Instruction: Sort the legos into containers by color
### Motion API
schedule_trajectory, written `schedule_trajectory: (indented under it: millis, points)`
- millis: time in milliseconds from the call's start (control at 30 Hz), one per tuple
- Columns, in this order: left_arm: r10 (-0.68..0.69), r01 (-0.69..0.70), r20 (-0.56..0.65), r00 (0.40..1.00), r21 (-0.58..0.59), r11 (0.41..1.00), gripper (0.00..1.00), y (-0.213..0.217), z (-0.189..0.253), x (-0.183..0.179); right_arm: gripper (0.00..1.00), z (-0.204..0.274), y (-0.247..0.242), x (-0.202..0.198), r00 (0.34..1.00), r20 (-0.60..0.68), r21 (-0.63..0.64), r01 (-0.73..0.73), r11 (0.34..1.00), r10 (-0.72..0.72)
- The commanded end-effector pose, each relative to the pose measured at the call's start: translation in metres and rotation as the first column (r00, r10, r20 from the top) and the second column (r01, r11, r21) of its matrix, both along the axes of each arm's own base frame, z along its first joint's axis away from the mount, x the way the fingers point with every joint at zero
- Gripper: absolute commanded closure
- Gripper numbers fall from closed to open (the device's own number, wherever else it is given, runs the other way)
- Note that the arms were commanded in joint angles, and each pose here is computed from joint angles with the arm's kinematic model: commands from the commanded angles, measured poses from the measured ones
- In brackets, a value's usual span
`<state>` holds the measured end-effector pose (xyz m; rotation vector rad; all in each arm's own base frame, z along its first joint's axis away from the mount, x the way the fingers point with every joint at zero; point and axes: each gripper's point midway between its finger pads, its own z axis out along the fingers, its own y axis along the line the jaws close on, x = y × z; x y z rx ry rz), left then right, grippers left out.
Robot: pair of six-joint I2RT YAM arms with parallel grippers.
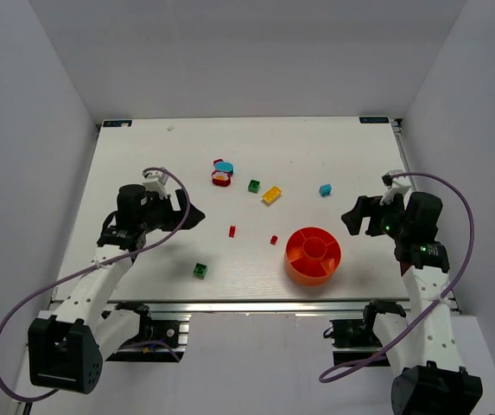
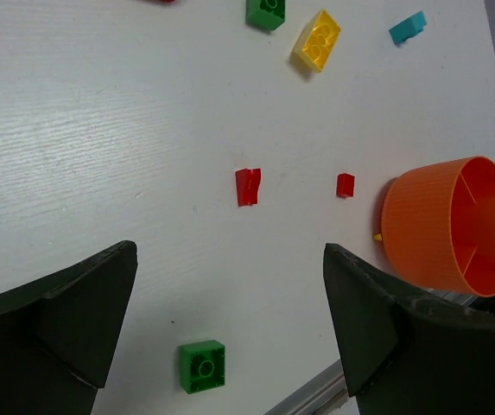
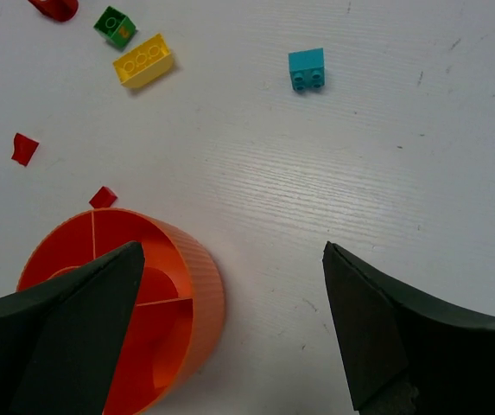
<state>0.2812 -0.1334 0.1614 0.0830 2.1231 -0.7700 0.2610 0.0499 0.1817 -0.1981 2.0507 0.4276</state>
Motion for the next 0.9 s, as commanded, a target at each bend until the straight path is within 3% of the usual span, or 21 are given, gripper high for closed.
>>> schedule_trajectory:
  millis: [0, 133, 233, 333, 367, 400, 467, 533, 567, 600, 633, 667, 700, 733, 800, 833, 867]
  points:
    - [0.032, -0.031, 0.027, 0.999, -0.018, 0.999, 0.02, -0.003, 0.014, 0.014, 0.11, 0.015, 0.011, 0.004, 0.992, 0.081, -0.006, -0.098, 0.995, 0.098]
    - [0.065, -0.065, -0.002, 0.998, 0.042, 0.997, 0.02, 0.000, 0.004, 0.030, 0.11, 0.017, 0.025, -0.003, 0.945, 0.178, -0.103, -0.258, 0.961, 0.273]
    - [0.079, -0.077, -0.018, 0.997, 0.095, 0.992, 0.05, -0.001, 0.002, 0.044, 0.11, 0.022, 0.026, -0.003, 0.927, 0.202, -0.157, -0.289, 0.944, 0.317]
    - [0.108, -0.104, -0.014, 0.994, 0.143, 0.984, 0.28, -0.005, 0.010, 0.062, 0.11, 0.021, 0.023, 0.001, 0.906, 0.205, -0.237, -0.321, 0.917, 0.370]
    - [0.112, -0.100, -0.056, 0.992, 0.178, 0.979, 0.40, -0.007, -0.004, 0.068, 0.11, 0.017, 0.024, 0.002, 0.903, 0.192, -0.232, -0.338, 0.912, 0.383]
    - [0.117, -0.107, -0.045, 0.992, 0.193, 0.975, 0.41, -0.010, 0.002, 0.078, 0.11, 0.020, 0.034, -0.001, 0.879, 0.211, -0.196, -0.391, 0.899, 0.428]
    - [0.128, -0.096, -0.092, 0.988, 0.288, 0.953, 0.40, -0.016, -0.019, 0.088, 0.11, 0.013, 0.044, -0.004, 0.851, 0.222, -0.162, -0.449, 0.879, 0.476]
    - [0.155, -0.123, -0.058, 0.986, 0.369, 0.921, 0.21, -0.016, -0.017, 0.105, 0.11, 0.020, 0.046, -0.004, 0.855, 0.220, -0.127, -0.453, 0.882, 0.471]
    - [0.136, -0.101, -0.061, 0.989, 0.397, 0.912, 0.14, -0.026, -0.021, 0.106, 0.16, 0.020, 0.046, -0.004, 0.858, 0.220, -0.123, -0.447, 0.886, 0.464]
    - [0.135, -0.085, -0.087, 0.987, 0.430, 0.899, 0.06, -0.029, -0.038, 0.110, 0.27, 0.017, 0.046, -0.004, 0.863, 0.213, -0.120, -0.442, 0.889, 0.458]
    - [0.125, -0.085, -0.061, 0.990, 0.445, 0.892, 0.04, -0.035, -0.031, 0.121, 0.74, 0.015, 0.045, -0.002, 0.869, 0.215, -0.111, -0.431, 0.896, 0.445]
    - [0.140, -0.099, -0.051, 0.989, 0.479, 0.872, 0.03, -0.035, -0.034, 0.126, 0.92, 0.016, 0.042, 0.000, 0.879, 0.211, -0.109, -0.413, 0.904, 0.427]
    - [0.141, -0.086, -0.067, 0.988, 0.517, 0.852, 0.02, -0.040, -0.049, 0.130, 0.96, 0.017, 0.039, 0.002, 0.893, 0.205, -0.108, -0.386, 0.916, 0.400]
    - [0.142, -0.101, -0.037, 0.989, 0.535, 0.839, 0.02, -0.044, -0.042, 0.141, 0.87, 0.020, 0.038, 0.003, 0.895, 0.217, -0.114, -0.373, 0.921, 0.390]
    - [0.170, -0.141, 0.006, 0.985, 0.590, 0.795, 0.02, -0.040, -0.044, 0.154, 0.57, 0.018, 0.036, 0.003, 0.903, 0.212, -0.112, -0.358, 0.927, 0.374]
    - [0.149, -0.114, -0.005, 0.989, 0.615, 0.780, 0.02, -0.045, -0.055, 0.158, 0.34, 0.019, 0.035, 0.003, 0.908, 0.211, -0.110, -0.347, 0.932, 0.363]
    - [0.148, -0.127, 0.018, 0.989, 0.615, 0.778, 0.02, -0.048, -0.047, 0.168, 0.29, 0.019, 0.033, 0.005, 0.913, 0.209, -0.115, -0.333, 0.936, 0.351]
